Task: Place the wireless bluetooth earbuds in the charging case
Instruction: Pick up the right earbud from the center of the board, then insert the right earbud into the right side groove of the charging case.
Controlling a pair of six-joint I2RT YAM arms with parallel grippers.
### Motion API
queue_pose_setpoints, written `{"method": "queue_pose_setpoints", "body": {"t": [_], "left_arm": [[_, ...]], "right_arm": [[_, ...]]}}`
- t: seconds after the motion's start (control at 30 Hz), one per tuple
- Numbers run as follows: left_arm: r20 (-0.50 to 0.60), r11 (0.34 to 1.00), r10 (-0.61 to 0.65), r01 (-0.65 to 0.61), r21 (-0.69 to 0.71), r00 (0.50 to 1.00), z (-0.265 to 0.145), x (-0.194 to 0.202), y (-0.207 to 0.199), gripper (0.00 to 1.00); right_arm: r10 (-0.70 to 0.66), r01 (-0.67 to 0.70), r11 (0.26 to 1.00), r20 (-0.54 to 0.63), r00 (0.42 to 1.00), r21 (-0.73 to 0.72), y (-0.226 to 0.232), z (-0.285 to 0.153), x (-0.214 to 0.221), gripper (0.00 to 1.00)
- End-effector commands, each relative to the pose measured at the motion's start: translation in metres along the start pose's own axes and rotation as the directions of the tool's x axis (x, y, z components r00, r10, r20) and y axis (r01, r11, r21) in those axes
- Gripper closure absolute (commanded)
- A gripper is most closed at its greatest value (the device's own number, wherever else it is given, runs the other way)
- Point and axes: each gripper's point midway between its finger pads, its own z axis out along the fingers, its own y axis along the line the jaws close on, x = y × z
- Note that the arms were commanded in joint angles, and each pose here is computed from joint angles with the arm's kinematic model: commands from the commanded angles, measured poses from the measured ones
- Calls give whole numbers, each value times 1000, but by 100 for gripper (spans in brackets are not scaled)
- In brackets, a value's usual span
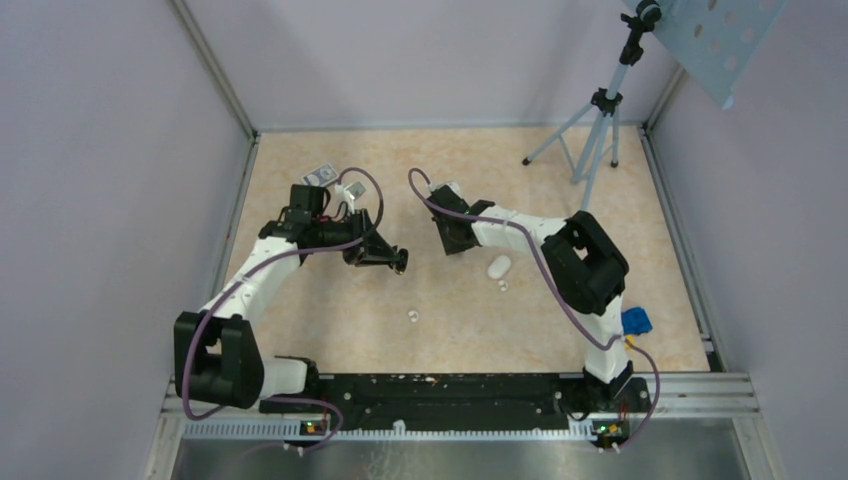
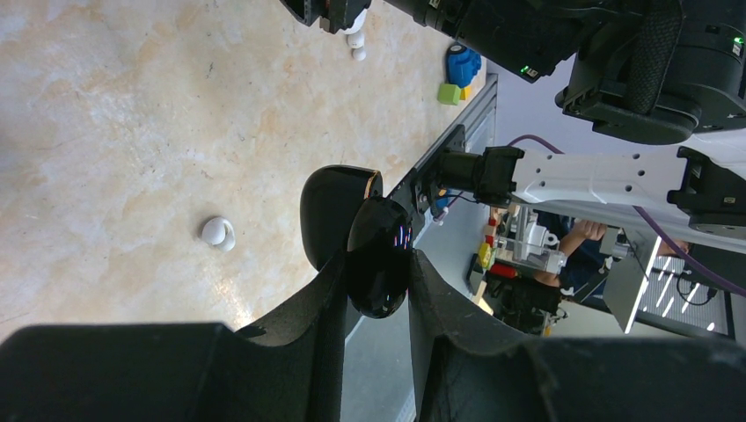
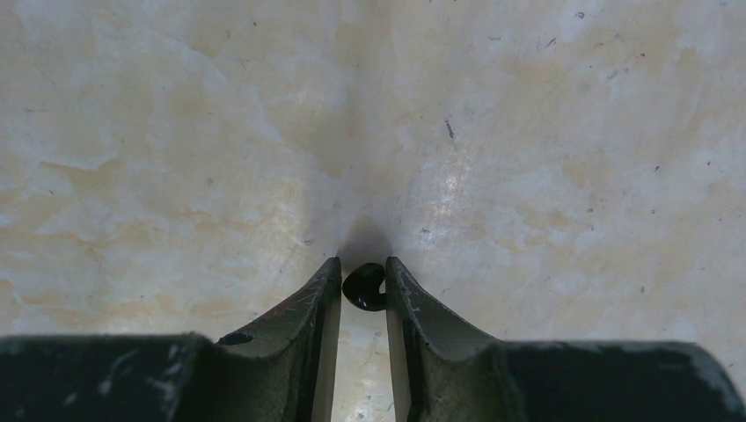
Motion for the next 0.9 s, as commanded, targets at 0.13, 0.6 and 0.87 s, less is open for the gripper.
{"method": "queue_pose_setpoints", "body": {"t": [0.13,0.6,0.87], "left_arm": [[21,998,58,-59,34,998,-5,-4,-9,100],[-4,995,80,-80,61,997,-3,-3,-11,100],[-17,990,87,-85,117,996,-3,-4,-18,100]], "right_arm": [[-9,9,1000,33,999,-3,4,-6,-15,82],[57,-20,982,196,979,-186,8,-97,-57,100],[212,-75,859,219,953,-506,23,-157,-65,100]]}}
